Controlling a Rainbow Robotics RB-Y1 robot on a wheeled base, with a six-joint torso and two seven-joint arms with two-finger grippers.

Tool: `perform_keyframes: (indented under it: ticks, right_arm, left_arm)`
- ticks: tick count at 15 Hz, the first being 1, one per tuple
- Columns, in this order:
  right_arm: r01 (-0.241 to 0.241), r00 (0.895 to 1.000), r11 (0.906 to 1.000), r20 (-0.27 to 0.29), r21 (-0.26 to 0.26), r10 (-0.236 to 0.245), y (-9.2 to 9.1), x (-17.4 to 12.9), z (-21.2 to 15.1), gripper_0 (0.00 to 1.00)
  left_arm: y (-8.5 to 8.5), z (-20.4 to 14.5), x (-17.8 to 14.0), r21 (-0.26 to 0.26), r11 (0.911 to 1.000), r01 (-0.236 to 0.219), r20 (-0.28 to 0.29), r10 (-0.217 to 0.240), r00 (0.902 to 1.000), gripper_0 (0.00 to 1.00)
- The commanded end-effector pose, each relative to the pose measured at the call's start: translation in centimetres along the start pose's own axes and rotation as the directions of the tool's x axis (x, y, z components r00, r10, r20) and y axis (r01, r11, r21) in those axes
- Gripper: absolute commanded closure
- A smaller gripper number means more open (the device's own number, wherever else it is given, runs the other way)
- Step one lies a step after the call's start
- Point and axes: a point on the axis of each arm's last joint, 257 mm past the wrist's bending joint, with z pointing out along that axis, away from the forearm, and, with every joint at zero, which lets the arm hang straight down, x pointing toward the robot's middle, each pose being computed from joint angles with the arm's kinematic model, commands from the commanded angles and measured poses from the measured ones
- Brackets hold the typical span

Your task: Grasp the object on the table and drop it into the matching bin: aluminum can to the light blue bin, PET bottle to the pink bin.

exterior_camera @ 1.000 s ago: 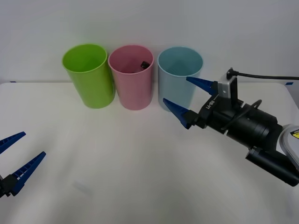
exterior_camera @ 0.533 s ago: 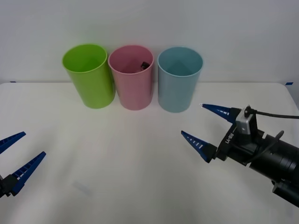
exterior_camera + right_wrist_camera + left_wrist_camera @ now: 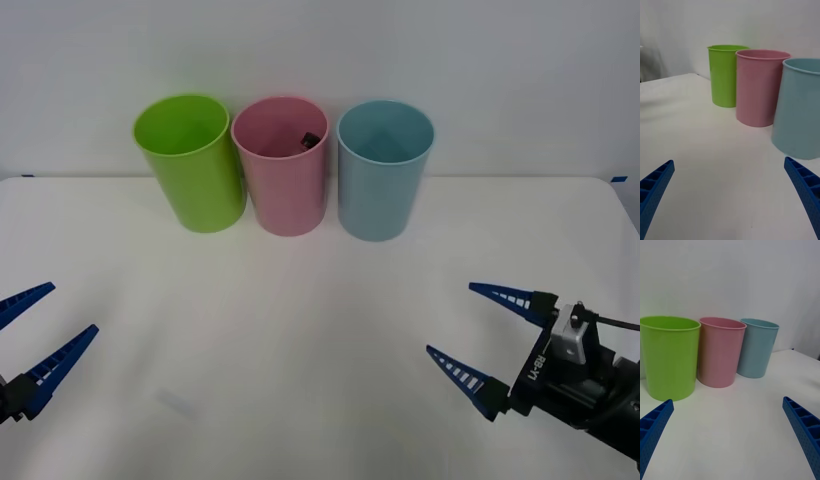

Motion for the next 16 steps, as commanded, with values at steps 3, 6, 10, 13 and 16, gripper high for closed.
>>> perform_keyframes:
  ticks: [3,6,10,13,16]
  right_arm:
    - [-0.039,0.998,0.9981,-0.049,0.047,0.041,0.0,2.2,-4.1,0.00]
    - [-0.048,0.996,0.9954,-0.071,0.083,0.054,-0.5,3.0,-5.7,0.00]
    - [-0.061,0.993,0.9925,-0.097,0.106,0.071,-0.5,3.9,-7.0,0.00]
    - [-0.070,0.991,0.9914,-0.109,0.110,0.082,-0.2,4.4,-7.3,0.00]
    - [-0.070,0.991,0.9914,-0.109,0.110,0.082,-0.2,4.4,-7.3,0.00]
  left_arm:
    - [0.0,0.0,0.0,0.000,1.0000,0.000,0.000,0.000,1.0000,0.00]
    - [0.0,0.0,0.0,0.000,1.0000,0.000,0.000,0.000,1.0000,0.00]
    - [0.0,0.0,0.0,0.000,1.0000,0.000,0.000,0.000,1.0000,0.00]
    - [0.0,0.0,0.0,0.000,1.0000,0.000,0.000,0.000,1.0000,0.00]
    - [0.0,0.0,0.0,0.000,1.0000,0.000,0.000,0.000,1.0000,0.00]
